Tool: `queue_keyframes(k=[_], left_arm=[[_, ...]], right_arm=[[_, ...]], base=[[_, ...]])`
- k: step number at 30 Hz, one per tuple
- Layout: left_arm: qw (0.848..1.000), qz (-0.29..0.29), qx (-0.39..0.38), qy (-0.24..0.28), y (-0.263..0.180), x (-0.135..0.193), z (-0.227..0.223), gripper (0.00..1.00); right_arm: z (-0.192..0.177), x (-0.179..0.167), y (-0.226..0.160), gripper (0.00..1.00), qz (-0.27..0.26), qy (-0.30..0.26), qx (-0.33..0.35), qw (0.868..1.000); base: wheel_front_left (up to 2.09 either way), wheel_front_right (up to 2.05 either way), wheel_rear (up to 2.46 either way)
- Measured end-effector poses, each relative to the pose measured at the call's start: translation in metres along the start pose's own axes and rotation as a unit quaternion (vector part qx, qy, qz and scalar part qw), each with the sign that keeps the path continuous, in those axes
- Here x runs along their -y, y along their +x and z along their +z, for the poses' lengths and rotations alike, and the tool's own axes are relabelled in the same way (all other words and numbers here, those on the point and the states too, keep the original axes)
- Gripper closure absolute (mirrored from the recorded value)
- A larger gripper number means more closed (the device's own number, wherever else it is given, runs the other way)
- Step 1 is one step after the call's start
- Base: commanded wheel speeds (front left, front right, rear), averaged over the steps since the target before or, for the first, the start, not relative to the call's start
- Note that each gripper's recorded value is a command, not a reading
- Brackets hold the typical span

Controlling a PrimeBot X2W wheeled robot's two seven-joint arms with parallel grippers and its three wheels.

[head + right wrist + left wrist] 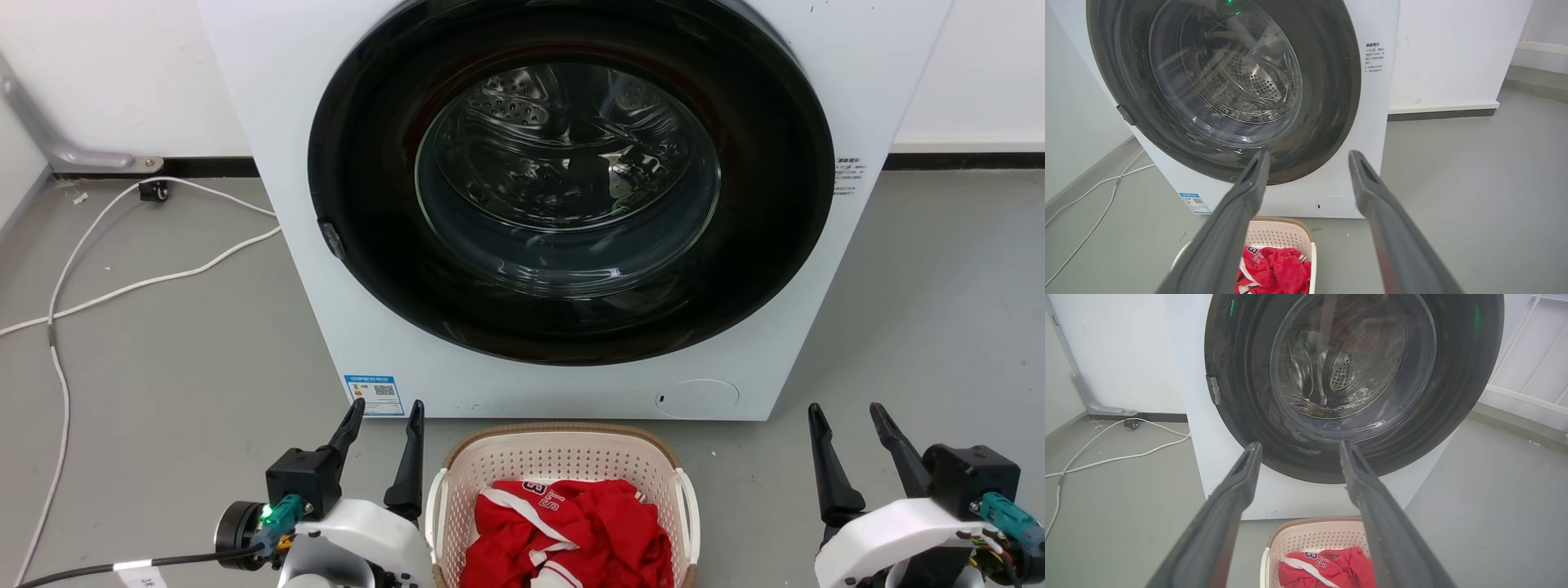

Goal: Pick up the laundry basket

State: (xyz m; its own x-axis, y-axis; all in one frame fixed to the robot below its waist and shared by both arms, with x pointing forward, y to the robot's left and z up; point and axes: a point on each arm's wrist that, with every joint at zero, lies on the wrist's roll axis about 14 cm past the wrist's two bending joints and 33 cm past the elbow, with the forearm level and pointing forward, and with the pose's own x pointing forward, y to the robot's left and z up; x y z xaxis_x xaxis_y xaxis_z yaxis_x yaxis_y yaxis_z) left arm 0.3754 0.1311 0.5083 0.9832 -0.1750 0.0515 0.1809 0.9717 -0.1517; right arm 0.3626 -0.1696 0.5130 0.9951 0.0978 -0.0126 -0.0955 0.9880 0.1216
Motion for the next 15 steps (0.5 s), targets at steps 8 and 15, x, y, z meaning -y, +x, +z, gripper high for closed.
queue_keyframes(k=[8, 15], left_arm=[[1.000, -0.006, 0.000, 0.025, -0.0014, 0.0030, -0.0023, 0.00], [0.999, -0.014, 0.001, 0.046, -0.0007, 0.0062, -0.0032, 0.00]], right_arm=[[0.0008, -0.0007, -0.0009, 0.00, 0.002, -0.025, 0.003, 1.000], [0.0029, -0.0001, -0.0013, 0.00, 0.001, -0.042, 0.009, 0.999]], base=[[0.00, 0.00, 0.00], [0.00, 0.00, 0.00]])
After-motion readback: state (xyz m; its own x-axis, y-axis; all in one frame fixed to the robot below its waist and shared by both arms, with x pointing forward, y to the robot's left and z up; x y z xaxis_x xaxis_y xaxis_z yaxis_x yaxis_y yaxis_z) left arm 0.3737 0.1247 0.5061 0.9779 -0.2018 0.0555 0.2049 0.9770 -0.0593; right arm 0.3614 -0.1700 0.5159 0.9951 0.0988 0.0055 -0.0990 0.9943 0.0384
